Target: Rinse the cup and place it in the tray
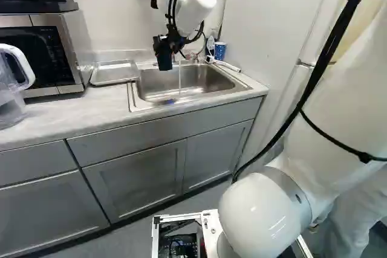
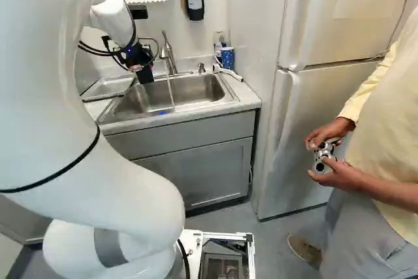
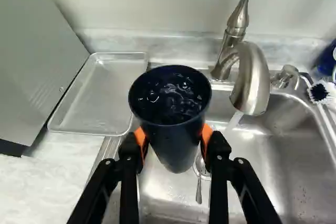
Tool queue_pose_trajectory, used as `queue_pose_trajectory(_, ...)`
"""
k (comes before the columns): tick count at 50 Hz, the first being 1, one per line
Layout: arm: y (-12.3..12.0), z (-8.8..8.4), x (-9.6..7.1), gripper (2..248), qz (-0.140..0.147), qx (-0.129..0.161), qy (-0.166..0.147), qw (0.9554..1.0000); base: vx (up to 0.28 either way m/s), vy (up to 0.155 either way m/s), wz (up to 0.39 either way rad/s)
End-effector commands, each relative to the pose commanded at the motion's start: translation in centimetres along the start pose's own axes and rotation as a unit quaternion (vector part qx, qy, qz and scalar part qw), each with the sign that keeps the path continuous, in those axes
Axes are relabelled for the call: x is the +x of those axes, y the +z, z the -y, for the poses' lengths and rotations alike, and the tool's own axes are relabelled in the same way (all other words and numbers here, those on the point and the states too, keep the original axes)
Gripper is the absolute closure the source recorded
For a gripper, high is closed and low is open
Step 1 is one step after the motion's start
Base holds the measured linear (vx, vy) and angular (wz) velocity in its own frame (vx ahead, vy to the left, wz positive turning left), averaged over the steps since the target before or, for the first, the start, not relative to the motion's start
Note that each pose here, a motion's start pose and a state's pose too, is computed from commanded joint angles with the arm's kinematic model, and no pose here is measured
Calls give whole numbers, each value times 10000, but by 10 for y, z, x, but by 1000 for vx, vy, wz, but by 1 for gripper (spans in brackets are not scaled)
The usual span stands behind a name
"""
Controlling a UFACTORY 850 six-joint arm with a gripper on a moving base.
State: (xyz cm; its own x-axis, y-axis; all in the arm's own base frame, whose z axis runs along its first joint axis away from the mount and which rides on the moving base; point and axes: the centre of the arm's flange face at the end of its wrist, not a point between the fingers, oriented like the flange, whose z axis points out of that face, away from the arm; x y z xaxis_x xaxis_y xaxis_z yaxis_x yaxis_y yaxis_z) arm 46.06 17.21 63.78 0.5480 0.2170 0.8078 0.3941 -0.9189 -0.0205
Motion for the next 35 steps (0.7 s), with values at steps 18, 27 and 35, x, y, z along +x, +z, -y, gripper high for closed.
queue_pose_trajectory(18,-11,10,21,130,-425,4,-76,9991,0,0,0)
queue_pose_trajectory(27,-16,16,32,130,-603,21,-110,9981,0,0,0)
queue_pose_trajectory(35,-22,16,37,130,-703,8,-112,9975,0,0,0)
